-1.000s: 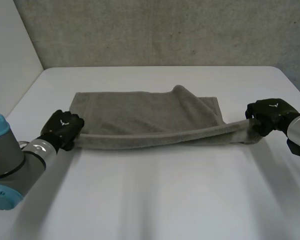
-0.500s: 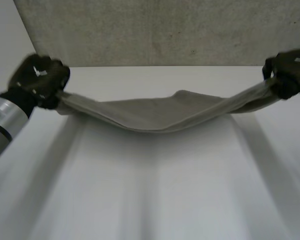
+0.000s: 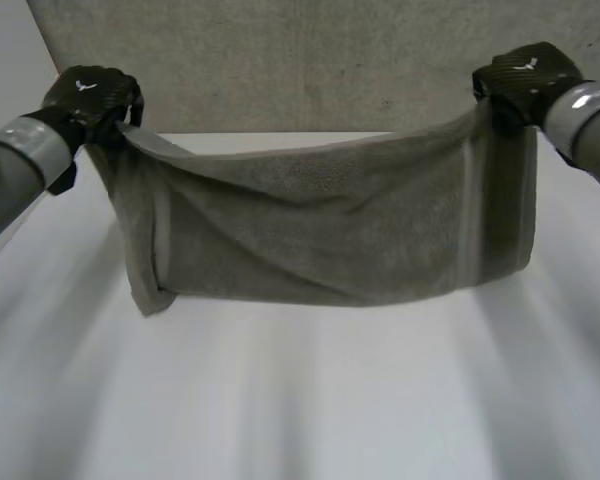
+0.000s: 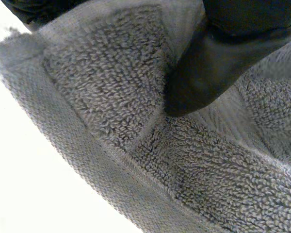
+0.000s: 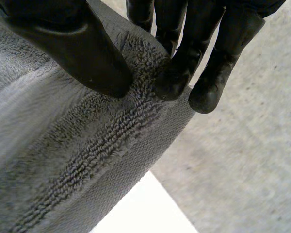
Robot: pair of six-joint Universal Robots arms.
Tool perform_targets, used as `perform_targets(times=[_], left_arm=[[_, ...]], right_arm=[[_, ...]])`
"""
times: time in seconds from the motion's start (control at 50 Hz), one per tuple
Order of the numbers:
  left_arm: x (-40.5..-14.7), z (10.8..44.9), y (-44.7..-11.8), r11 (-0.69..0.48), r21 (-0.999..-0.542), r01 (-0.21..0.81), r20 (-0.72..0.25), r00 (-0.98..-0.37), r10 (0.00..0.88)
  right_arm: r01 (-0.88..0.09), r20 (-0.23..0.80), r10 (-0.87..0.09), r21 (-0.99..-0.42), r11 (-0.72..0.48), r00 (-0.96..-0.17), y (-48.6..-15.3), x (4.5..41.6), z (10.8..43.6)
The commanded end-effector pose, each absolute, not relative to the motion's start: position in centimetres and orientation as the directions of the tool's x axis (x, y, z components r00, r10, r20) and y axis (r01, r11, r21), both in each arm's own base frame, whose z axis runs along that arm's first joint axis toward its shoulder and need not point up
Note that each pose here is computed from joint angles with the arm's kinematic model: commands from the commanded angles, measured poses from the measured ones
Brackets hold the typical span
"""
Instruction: Fold the towel.
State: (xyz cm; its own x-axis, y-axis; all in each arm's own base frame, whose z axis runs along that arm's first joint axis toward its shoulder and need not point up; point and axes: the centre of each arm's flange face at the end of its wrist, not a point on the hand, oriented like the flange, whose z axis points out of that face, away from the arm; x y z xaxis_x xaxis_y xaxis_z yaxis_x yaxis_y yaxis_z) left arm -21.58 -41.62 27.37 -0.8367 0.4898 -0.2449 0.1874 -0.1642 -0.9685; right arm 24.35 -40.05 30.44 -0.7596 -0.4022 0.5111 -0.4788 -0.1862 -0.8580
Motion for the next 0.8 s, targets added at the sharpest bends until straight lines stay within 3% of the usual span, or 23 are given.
perform_targets(times=[0.02,0.08,0.12,0.18,0.24,0.36,0.4,0.46,0.5,0.52,0.56,0.62,0.66,0.72,0.8], left_arm=[[-23.3,35.8,-44.7,-0.441,-0.896,0.061,-0.260,-0.876,0.406],[-23.4,38.6,-44.4,-0.502,-0.865,0.004,-0.235,-0.887,0.398],[-23.5,42.4,-43.5,-0.593,-0.800,-0.094,-0.189,-0.898,0.398],[-23.3,44.0,-43.0,-0.636,-0.758,-0.145,-0.161,-0.903,0.398],[-23.3,43.8,-43.0,-0.639,-0.754,-0.149,-0.160,-0.903,0.399],[-23.5,39.0,-43.8,-0.539,-0.833,-0.127,-0.140,-0.894,0.426],[-23.0,35.0,-44.4,-0.448,-0.888,-0.103,-0.111,-0.898,0.427],[-22.8,32.8,-44.4,-0.395,-0.914,-0.091,-0.097,-0.897,0.431],[-22.6,28.3,-44.0,-0.294,-0.954,-0.060,-0.080,-0.893,0.443],[-22.6,28.2,-44.0,-0.294,-0.954,-0.060,-0.080,-0.893,0.443],[-22.4,24.1,-43.2,-0.233,-0.972,-0.009,-0.104,-0.879,0.466],[-22.5,22.1,-42.6,-0.215,-0.976,0.024,-0.128,-0.866,0.483],[-22.6,18.9,-41.3,-0.199,-0.976,0.092,-0.184,-0.837,0.515],[-22.4,16.7,-40.1,-0.181,-0.971,0.155,-0.230,-0.813,0.535],[-21.9,15.8,-39.2,-0.167,-0.965,0.201,-0.260,-0.800,0.541]], right_arm=[[-0.398,0.520,-0.126,-0.768,-0.501,-0.845,-43.5,25.9,36.9],[-0.368,0.493,-0.080,-0.738,-0.566,-0.866,-43.5,25.7,38.8],[-0.298,0.429,-0.050,-0.701,-0.647,-0.902,-42.5,25.4,41.9],[-0.236,0.389,-0.097,-0.718,-0.655,-0.916,-41.8,25.4,42.4],[-0.226,0.387,-0.123,-0.737,-0.636,-0.914,-41.9,25.4,41.5],[-0.240,0.423,-0.237,-0.802,-0.547,-0.875,-42.0,25.9,37.0],[-0.257,0.433,-0.304,-0.840,-0.478,-0.849,-42.0,26.0,33.8],[-0.265,0.433,-0.338,-0.856,-0.443,-0.835,-41.8,26.1,32.2],[-0.282,0.425,-0.410,-0.887,-0.365,-0.807,-41.1,26.3,28.7],[-0.282,0.425,-0.410,-0.887,-0.365,-0.807,-41.1,26.3,28.7],[-0.307,0.417,-0.479,-0.905,-0.293,-0.772,-40.4,26.2,25.0],[-0.326,0.417,-0.508,-0.908,-0.261,-0.754,-40.0,25.9,23.1],[-0.365,0.427,-0.564,-0.903,-0.226,-0.706,-38.9,25.4,19.7],[-0.409,0.444,-0.601,-0.889,-0.205,-0.664,-37.5,25.1,17.3],[-0.442,0.456,-0.603,-0.878,-0.185,-0.654,-36.8,24.1,16.8]])
